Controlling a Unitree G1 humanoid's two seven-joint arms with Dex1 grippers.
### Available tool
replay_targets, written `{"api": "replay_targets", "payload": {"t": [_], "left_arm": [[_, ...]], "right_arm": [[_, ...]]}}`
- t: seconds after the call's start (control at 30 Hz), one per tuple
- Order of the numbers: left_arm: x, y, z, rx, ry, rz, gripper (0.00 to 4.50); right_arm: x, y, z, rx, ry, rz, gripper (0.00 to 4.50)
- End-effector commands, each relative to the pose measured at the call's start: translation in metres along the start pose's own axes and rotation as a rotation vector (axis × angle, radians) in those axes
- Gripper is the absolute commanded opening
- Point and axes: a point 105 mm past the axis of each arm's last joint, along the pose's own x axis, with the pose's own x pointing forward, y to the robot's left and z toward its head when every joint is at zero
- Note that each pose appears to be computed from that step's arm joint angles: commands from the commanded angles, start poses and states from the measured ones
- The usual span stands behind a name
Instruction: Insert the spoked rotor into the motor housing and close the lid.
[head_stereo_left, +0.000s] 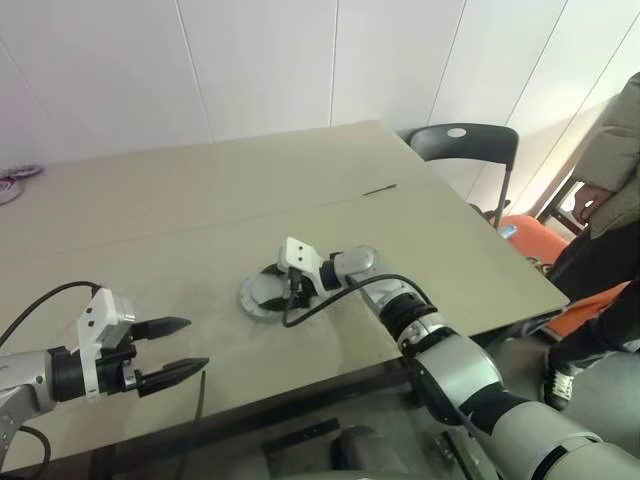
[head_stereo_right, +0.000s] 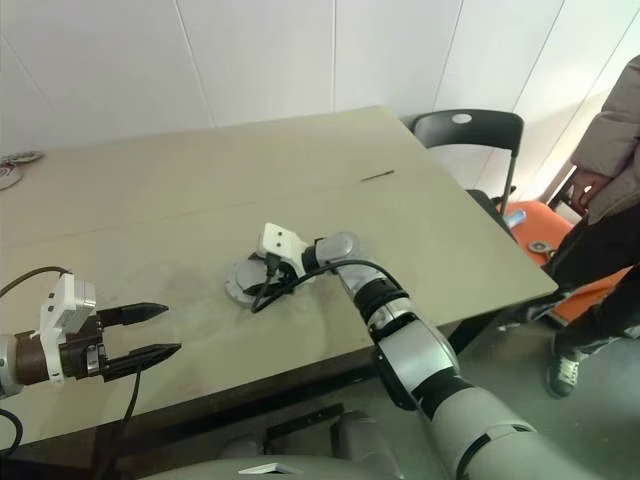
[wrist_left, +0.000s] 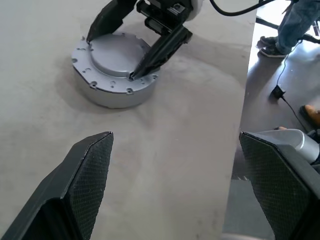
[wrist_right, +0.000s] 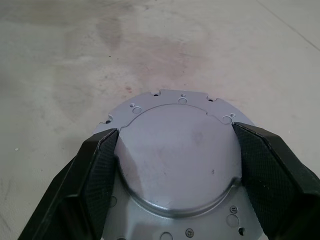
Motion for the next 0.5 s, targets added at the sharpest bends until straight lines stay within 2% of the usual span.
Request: {"api": "replay_targets", "payload": {"t": [0.03, 0.5], "left_arm": [[-0.001, -0.005, 0.008, 0.042, -0.018, -0.001, 4.33], [-0.001, -0.003, 0.010, 0.047, -0.029, 0.024, 4.33]], "right_arm": [[0.009, 0.018, -0.028, 0.010, 0.113, 0.066, 3.24], [0.014, 0.029, -0.047, 0.011, 0.187, 0.096, 3.24]]}}
